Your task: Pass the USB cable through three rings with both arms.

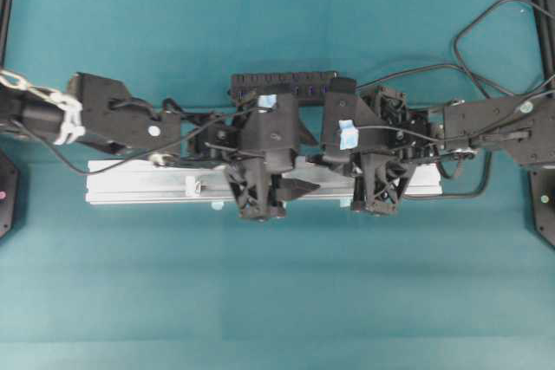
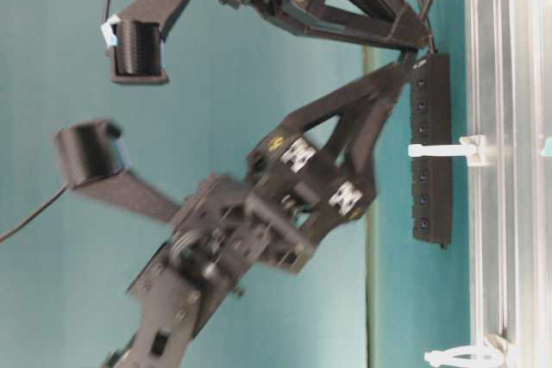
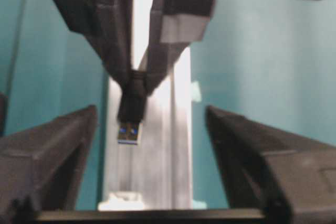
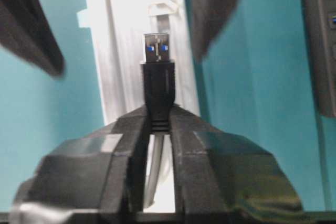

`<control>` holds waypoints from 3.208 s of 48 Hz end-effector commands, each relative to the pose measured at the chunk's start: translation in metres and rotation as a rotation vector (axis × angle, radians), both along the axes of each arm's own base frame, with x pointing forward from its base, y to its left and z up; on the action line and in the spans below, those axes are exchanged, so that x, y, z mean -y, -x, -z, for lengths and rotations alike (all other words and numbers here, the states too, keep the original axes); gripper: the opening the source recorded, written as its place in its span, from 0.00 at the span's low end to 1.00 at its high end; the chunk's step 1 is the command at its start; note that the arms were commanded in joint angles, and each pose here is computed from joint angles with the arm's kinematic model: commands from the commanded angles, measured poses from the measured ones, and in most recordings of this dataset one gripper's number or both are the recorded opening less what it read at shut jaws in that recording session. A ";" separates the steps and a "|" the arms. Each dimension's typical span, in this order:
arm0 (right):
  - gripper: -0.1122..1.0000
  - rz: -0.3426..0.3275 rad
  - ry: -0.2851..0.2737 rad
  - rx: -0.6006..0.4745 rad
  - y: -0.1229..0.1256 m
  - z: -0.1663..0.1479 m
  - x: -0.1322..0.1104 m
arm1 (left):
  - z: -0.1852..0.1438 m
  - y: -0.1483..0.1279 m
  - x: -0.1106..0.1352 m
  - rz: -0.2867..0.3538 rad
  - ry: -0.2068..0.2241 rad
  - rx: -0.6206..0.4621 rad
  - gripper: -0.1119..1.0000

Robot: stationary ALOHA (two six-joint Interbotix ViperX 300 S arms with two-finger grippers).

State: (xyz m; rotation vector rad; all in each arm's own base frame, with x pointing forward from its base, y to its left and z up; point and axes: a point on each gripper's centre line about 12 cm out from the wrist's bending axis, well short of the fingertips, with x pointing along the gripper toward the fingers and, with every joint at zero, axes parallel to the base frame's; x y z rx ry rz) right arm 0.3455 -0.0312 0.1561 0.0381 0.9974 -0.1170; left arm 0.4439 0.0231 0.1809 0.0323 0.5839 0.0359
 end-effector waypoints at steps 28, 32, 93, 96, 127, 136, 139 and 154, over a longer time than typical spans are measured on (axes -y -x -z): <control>0.05 -0.019 0.037 -0.097 -0.031 -0.009 0.007 | -0.042 0.069 0.002 -0.012 0.009 -0.006 0.84; 0.05 -0.033 0.047 -0.113 -0.032 -0.009 0.007 | -0.043 0.071 0.002 -0.012 0.009 -0.004 0.83; 0.05 -0.079 0.065 -0.200 -0.049 0.009 0.009 | -0.040 0.078 -0.004 -0.030 0.010 -0.013 0.83; 0.05 -0.081 0.066 -0.196 -0.050 0.011 0.009 | -0.038 0.079 -0.003 -0.029 0.010 -0.018 0.83; 0.05 -0.084 0.068 -0.117 -0.065 0.010 0.009 | -0.020 0.096 -0.015 -0.064 0.014 -0.042 0.83; 0.05 -0.079 0.061 -0.114 -0.066 0.010 0.009 | -0.007 0.090 -0.015 -0.064 0.016 -0.065 0.83; 0.05 -0.078 0.059 -0.113 -0.066 0.010 0.008 | -0.003 0.087 -0.015 -0.064 0.016 -0.063 0.82; 0.05 -0.076 0.056 -0.110 -0.068 0.009 0.008 | 0.014 0.071 -0.025 -0.084 0.017 -0.057 0.82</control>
